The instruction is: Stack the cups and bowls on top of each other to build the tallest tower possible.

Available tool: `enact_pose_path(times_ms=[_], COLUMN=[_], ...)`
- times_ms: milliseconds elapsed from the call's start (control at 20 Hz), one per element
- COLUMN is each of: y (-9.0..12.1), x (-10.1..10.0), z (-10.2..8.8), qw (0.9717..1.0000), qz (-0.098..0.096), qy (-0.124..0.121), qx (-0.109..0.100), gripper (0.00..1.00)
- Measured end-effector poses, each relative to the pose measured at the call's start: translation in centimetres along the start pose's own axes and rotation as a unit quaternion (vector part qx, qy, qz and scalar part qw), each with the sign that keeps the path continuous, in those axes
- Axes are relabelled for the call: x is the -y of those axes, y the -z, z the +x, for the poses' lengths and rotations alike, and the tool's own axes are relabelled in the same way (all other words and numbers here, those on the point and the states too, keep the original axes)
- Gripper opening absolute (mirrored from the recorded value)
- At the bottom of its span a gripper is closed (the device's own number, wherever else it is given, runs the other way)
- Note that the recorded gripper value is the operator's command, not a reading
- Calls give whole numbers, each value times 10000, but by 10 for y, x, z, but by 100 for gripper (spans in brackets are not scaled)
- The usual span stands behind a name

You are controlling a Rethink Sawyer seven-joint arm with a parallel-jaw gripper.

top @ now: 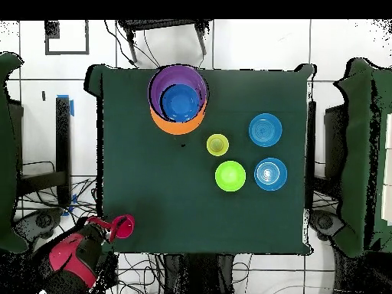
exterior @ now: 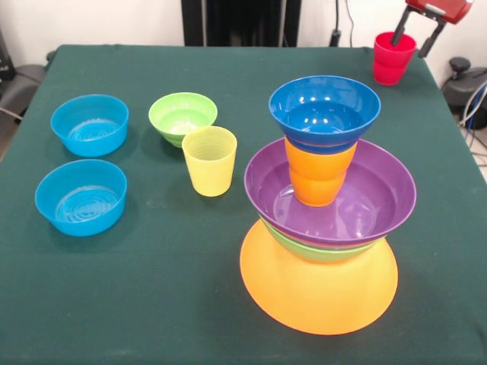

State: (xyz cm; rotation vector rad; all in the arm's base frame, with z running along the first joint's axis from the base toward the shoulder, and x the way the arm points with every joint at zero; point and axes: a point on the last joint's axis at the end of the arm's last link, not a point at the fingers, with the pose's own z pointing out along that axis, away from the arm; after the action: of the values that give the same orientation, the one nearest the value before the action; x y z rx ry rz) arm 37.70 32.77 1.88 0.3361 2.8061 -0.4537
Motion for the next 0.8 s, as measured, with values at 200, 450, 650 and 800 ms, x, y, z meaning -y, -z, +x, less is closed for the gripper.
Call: enact_pose_path(times_ms=[200, 450, 650, 800], y=[1, 5, 6, 6], x=[-5, -13, -17, -19], z=[2, 4, 7, 8], qw=[10000, 9998, 9997, 9996], qz=[-54, -143, -175, -187], qy=[-45, -114, -133, -141], qx=[-38, -87, -117, -133], gripper=[100, 100, 100, 100])
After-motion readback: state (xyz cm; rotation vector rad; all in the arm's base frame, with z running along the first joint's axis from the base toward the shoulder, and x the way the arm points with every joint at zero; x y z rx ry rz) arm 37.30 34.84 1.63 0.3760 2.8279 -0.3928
